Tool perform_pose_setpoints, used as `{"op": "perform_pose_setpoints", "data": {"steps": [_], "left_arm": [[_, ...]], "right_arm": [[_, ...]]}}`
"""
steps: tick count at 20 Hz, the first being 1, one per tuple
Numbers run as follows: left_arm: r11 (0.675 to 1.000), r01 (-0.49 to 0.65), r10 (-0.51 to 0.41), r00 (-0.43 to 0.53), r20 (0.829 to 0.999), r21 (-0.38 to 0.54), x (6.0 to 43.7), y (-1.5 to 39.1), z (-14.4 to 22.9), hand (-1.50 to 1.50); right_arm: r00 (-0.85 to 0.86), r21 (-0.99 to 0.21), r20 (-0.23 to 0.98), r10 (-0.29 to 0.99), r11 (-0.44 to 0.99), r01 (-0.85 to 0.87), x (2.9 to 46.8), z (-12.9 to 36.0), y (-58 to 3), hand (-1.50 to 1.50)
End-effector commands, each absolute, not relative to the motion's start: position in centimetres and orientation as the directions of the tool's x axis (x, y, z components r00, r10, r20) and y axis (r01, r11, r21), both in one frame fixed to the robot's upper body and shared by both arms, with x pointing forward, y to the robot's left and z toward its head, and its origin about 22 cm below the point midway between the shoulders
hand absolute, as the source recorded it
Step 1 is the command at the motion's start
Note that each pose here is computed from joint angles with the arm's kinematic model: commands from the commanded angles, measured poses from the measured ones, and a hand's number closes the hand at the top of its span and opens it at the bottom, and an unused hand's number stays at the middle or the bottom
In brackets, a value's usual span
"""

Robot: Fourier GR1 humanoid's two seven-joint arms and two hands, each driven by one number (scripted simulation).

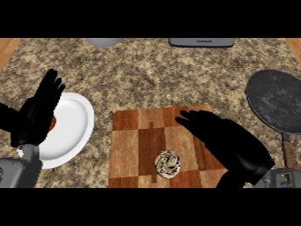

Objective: Pick the cupcake from the cutting board and place it in the pan

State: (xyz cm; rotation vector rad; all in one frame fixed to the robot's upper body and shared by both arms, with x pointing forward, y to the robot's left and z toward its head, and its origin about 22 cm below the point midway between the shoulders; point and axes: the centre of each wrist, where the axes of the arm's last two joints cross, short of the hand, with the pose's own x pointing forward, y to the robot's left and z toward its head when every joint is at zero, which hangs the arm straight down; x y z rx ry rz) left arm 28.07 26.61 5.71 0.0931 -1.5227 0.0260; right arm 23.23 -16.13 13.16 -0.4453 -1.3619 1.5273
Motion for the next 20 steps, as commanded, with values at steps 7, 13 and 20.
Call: {"op": "perform_pose_setpoints", "data": {"steps": [7, 13, 20], "left_arm": [[0.995, -0.087, -0.05, 0.039, 0.998, 0.053, 26.7, 26.5, 6.0, 0.0], [0.995, -0.098, -0.022, 0.051, 0.998, 0.027, 29.2, 28.0, 6.0, 0.0], [0.995, -0.091, -0.042, 0.056, 0.998, 0.047, 27.7, 27.9, 6.7, 0.0]], "right_arm": [[-0.476, -0.855, 0.169, 0.863, -0.112, -0.506, 20.1, 13.0, -10.3, -1.5], [-0.469, -0.885, -0.007, 0.883, -0.224, -0.408, 19.5, 13.7, -9.5, -1.5], [-0.48, -0.902, 0.036, 0.877, -0.177, -0.392, 18.7, 13.7, -5.8, -1.5]]}}
